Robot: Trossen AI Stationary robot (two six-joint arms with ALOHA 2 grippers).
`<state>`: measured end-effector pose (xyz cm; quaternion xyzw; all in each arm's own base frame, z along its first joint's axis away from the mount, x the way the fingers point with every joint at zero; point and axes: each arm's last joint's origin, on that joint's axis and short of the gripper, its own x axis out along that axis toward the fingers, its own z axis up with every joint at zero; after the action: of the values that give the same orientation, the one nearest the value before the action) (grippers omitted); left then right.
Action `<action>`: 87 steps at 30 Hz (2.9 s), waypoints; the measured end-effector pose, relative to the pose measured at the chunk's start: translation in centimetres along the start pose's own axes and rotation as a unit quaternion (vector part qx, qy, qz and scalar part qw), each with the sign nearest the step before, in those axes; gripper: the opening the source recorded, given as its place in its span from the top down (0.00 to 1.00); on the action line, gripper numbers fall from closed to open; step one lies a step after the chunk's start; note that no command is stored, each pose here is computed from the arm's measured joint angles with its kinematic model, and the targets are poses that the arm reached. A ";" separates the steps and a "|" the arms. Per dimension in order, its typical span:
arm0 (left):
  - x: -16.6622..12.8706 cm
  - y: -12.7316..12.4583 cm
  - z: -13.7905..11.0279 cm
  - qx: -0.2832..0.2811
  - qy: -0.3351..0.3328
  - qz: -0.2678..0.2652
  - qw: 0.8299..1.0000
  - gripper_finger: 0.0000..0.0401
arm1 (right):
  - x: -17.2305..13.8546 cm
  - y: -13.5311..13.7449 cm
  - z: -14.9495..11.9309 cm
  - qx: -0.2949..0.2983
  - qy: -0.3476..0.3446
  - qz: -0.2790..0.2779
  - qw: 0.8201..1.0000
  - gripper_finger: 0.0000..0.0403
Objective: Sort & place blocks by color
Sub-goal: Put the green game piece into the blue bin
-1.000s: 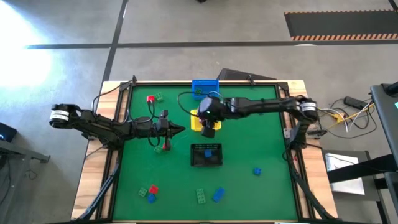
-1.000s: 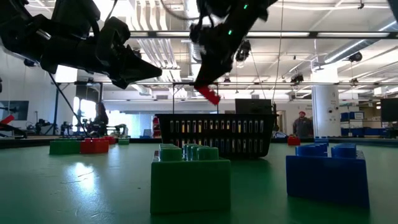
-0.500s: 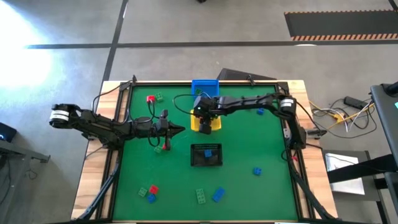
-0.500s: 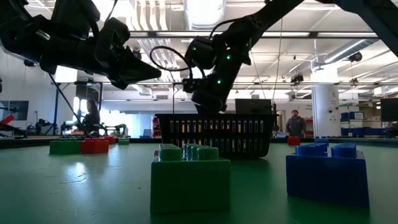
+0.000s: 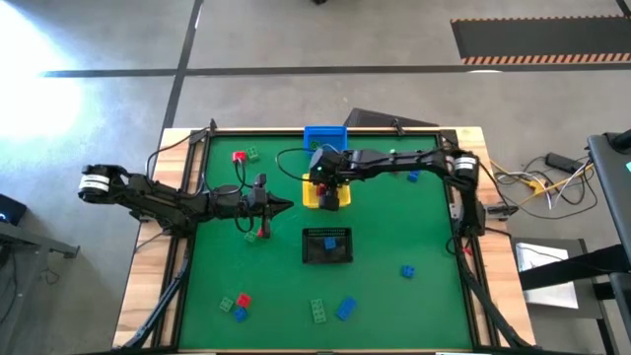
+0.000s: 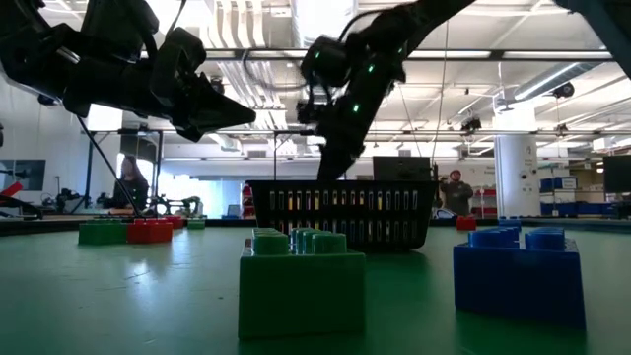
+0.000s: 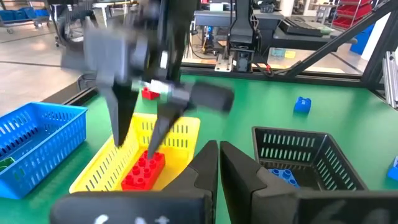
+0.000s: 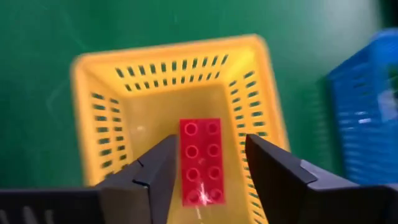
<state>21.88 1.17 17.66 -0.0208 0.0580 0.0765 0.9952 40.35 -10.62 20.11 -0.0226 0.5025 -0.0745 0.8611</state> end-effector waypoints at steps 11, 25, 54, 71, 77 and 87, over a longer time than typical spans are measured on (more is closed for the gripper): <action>-0.1 0.0 -0.2 0.000 0.003 -0.001 1.000 1.00 | -6.2 0.7 -4.5 0.007 -0.202 -0.034 0.979 0.89; 0.0 -0.1 -0.2 0.002 0.012 -0.013 1.000 1.00 | -7.3 2.6 -14.6 0.046 -0.366 -0.050 0.928 0.98; -0.9 -6.2 -0.2 0.054 0.231 -0.137 0.962 1.00 | -5.9 5.2 -19.4 0.062 -0.390 -0.006 0.919 0.98; -5.6 -12.8 2.0 0.016 0.454 -0.111 0.884 0.82 | -6.1 6.6 -18.8 0.047 -0.396 0.018 0.917 0.98; -7.3 -14.7 2.3 -0.029 0.479 -0.142 0.866 0.63 | -6.2 7.3 -18.7 0.034 -0.399 0.030 0.916 0.98; -10.3 -17.0 1.5 -0.057 0.509 -0.152 0.846 0.50 | -6.2 7.4 -18.7 0.030 -0.399 0.028 0.916 0.98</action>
<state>14.56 -17.08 20.88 -0.1218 0.5478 -0.0936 0.8224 21.86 -1.75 15.42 -0.0103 0.1150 -0.0499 0.9921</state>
